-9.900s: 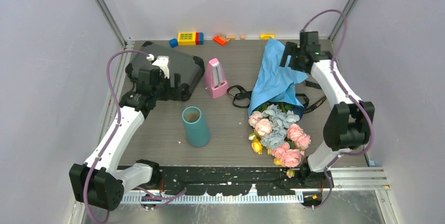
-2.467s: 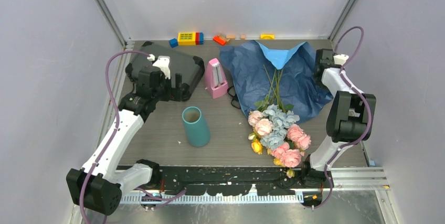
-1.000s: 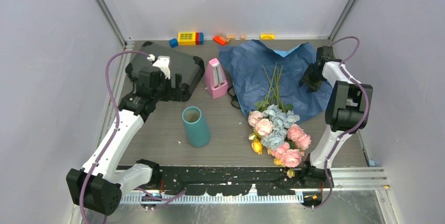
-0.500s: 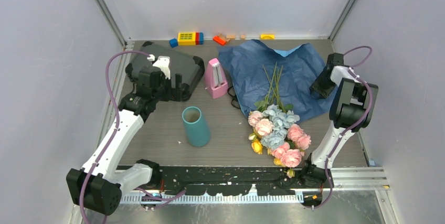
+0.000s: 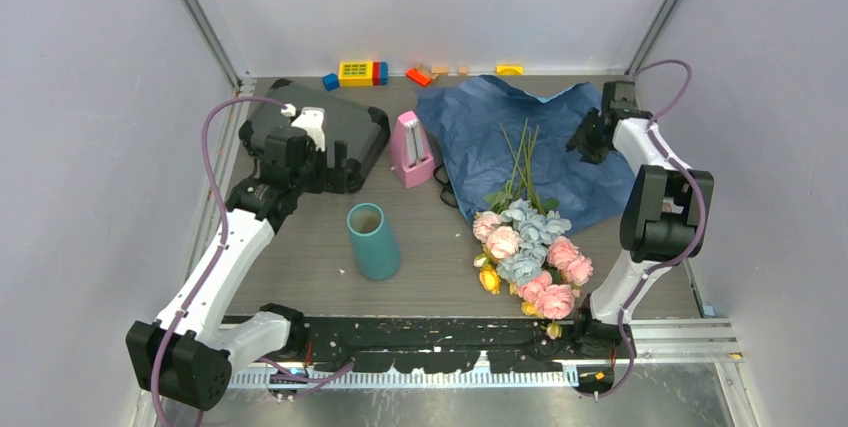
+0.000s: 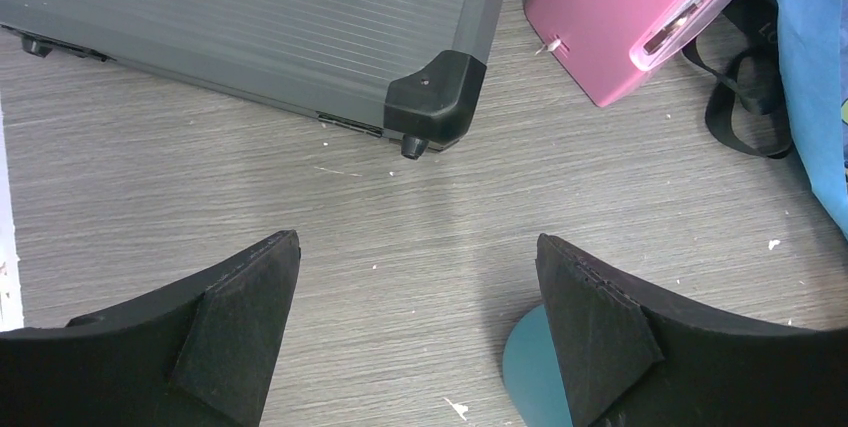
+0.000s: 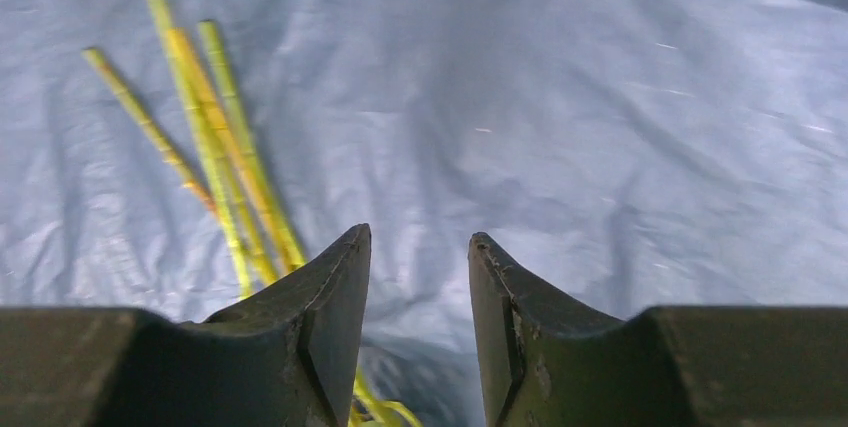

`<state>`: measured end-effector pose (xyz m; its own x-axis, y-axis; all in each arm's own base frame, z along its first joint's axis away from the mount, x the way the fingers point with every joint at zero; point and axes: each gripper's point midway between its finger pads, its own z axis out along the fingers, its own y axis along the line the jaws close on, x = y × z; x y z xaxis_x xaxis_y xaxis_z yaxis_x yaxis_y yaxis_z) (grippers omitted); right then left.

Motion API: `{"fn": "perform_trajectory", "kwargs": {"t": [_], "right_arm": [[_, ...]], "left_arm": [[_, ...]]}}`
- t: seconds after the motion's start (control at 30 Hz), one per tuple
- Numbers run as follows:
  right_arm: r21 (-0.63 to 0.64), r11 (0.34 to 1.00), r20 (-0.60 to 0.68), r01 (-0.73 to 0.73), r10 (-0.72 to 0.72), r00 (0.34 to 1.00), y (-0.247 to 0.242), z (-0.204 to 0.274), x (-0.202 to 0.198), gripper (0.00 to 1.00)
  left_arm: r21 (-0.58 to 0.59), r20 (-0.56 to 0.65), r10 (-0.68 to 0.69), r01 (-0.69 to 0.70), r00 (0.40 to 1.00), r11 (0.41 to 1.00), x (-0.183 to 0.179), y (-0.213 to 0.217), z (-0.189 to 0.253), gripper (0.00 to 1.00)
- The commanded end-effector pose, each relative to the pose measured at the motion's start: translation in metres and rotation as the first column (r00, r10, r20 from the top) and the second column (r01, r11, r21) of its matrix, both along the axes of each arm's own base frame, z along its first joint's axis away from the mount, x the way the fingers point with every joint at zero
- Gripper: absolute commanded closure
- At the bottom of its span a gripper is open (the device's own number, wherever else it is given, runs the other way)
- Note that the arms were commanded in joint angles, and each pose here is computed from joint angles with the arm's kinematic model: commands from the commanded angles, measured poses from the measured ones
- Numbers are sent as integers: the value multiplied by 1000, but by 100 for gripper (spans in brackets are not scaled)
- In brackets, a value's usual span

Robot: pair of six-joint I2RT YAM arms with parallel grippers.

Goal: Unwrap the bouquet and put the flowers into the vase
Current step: Unfold the wrapping paper at the center of the board.

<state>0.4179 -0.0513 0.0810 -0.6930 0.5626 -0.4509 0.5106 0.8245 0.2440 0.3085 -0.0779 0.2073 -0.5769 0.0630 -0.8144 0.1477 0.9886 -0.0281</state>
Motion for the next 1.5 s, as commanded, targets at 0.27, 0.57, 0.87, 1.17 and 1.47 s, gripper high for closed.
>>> {"fn": "perform_trajectory", "kwargs": {"t": [0.27, 0.57, 0.87, 1.17, 1.47], "right_arm": [[111, 991, 220, -72, 46, 974, 68, 12, 110, 60], [144, 989, 378, -42, -16, 926, 67, 36, 188, 60], [262, 965, 481, -20, -113, 870, 73, 41, 253, 58], [350, 933, 487, 83, -257, 835, 65, 8, 293, 55], [327, 941, 468, 83, -238, 851, 64, -10, 295, 51]], "left_arm": [[59, 66, 43, -47, 997, 997, 9, 13, 11, 9], [106, 71, 70, -77, 995, 991, 10, 23, 10, 8], [85, 47, 48, -52, 998, 995, 12, 16, 4, 8], [73, 54, 44, -48, 998, 996, 10, 14, 7, 8], [61, 70, 43, -47, 997, 997, 8, 14, 12, 7]]}}
